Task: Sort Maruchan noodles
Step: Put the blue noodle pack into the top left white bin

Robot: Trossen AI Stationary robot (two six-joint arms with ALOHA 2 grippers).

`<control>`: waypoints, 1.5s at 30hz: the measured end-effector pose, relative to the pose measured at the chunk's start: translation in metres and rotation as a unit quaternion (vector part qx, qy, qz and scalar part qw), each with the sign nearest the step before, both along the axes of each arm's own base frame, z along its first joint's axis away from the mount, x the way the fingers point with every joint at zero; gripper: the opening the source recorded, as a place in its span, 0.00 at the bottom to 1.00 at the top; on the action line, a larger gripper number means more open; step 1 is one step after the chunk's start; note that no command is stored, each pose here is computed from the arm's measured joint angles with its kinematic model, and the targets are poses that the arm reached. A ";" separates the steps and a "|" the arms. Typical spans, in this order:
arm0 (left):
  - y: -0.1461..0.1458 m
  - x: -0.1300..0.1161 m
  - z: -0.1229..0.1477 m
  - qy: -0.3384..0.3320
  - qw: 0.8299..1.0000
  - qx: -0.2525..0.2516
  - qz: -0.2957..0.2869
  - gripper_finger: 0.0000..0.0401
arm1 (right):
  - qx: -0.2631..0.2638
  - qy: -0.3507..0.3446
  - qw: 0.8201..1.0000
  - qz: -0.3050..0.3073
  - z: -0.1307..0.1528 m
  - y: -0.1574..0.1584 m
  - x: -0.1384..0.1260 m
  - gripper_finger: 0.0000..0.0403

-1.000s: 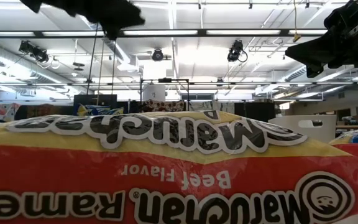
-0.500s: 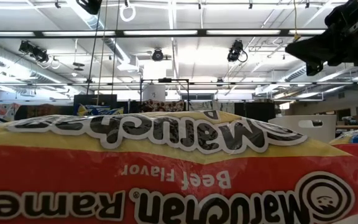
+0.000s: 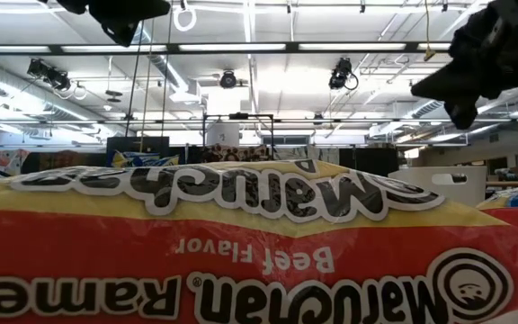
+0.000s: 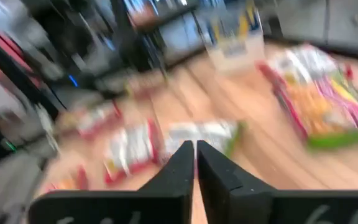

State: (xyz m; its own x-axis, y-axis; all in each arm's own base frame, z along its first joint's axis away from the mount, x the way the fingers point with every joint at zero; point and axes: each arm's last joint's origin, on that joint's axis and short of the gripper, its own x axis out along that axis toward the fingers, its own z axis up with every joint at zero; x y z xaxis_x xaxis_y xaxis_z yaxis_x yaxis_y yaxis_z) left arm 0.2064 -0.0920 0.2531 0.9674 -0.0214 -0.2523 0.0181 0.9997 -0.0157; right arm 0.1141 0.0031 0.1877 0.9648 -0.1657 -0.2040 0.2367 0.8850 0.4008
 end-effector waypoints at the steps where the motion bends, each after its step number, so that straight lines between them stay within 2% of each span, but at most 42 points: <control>1: 0.001 0.000 0.000 -0.001 1.000 0.000 0.003 0.32 | -0.004 0.027 1.000 -0.001 0.006 0.002 0.004 0.03; 4: 0.002 0.000 0.000 -0.001 1.000 -0.001 0.016 0.32 | -0.015 0.124 0.992 0.001 0.023 0.011 0.020 0.02; 7: 0.003 0.000 0.000 -0.003 0.999 -0.006 0.042 0.32 | 0.000 0.263 0.965 0.008 0.032 0.019 0.035 0.02; 9: 0.004 0.000 0.000 -0.003 0.999 -0.004 0.051 0.32 | 0.023 0.370 0.929 0.018 0.031 0.023 0.041 0.02; 12: 0.004 0.000 0.000 -0.004 0.999 -0.003 0.053 0.32 | 0.046 0.519 0.854 -0.002 0.020 0.028 0.042 0.02; 16: 0.004 0.000 0.000 -0.004 0.998 -0.013 0.067 0.32 | 0.047 0.636 0.768 -0.056 -0.005 0.027 0.037 0.02; 18: 0.005 0.000 -0.001 -0.004 0.997 -0.024 0.073 0.32 | 0.048 0.670 0.737 -0.074 -0.019 0.026 0.035 0.02; 20: 0.004 0.000 -0.001 -0.005 0.996 -0.038 0.076 0.32 | 0.052 0.684 0.722 -0.086 -0.031 0.025 0.035 0.02; 22: 0.003 0.000 -0.001 -0.002 0.996 -0.048 0.073 0.32 | 0.058 0.687 0.718 -0.091 -0.040 0.025 0.037 0.02; 23: 0.002 0.001 -0.003 0.001 0.996 -0.048 0.071 0.32 | 0.063 0.681 0.724 -0.087 -0.043 0.026 0.041 0.02; 25: 0.000 0.004 -0.008 0.011 0.996 -0.050 0.072 0.32 | 0.073 0.651 0.753 -0.061 -0.046 0.031 0.054 0.02; 28: 0.000 0.012 -0.019 0.029 0.993 -0.070 0.088 0.32 | 0.079 0.572 0.817 -0.004 -0.041 0.041 0.079 0.02; 30: -0.001 0.020 -0.028 0.040 0.991 -0.081 0.099 0.32 | 0.072 0.519 0.851 0.034 -0.032 0.047 0.091 0.02; 33: -0.003 0.035 -0.043 0.046 0.990 -0.096 0.096 0.32 | 0.049 0.444 0.890 0.090 -0.018 0.057 0.105 0.02; 35: -0.003 0.046 -0.052 0.045 0.988 -0.119 0.086 0.32 | 0.034 0.410 0.904 0.119 -0.010 0.062 0.108 0.02; 39: 0.001 0.066 -0.069 0.054 0.985 -0.145 0.079 0.36 | 0.039 0.403 0.905 0.134 -0.002 0.072 0.098 0.02; 40: 0.002 0.072 -0.071 0.061 0.985 -0.142 0.079 0.37 | 0.049 0.417 0.898 0.130 -0.002 0.074 0.093 0.02; 43: 0.003 0.085 -0.078 0.078 0.990 -0.105 0.060 0.39 | 0.079 0.486 0.863 0.111 -0.009 0.080 0.077 0.01; 45: 0.003 0.094 -0.082 0.087 0.992 -0.079 0.040 0.39 | 0.078 0.529 0.840 0.093 -0.016 0.083 0.070 0.01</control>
State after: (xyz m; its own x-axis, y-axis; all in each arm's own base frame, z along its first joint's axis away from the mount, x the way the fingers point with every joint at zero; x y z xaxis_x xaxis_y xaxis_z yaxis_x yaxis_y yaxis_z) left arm 0.3008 -0.0886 0.1711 0.9095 0.0012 -0.4156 -0.0784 0.9826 -0.1686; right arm 0.1842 0.0860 0.1721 0.2364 0.0758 -0.9687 0.3973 0.9023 0.1676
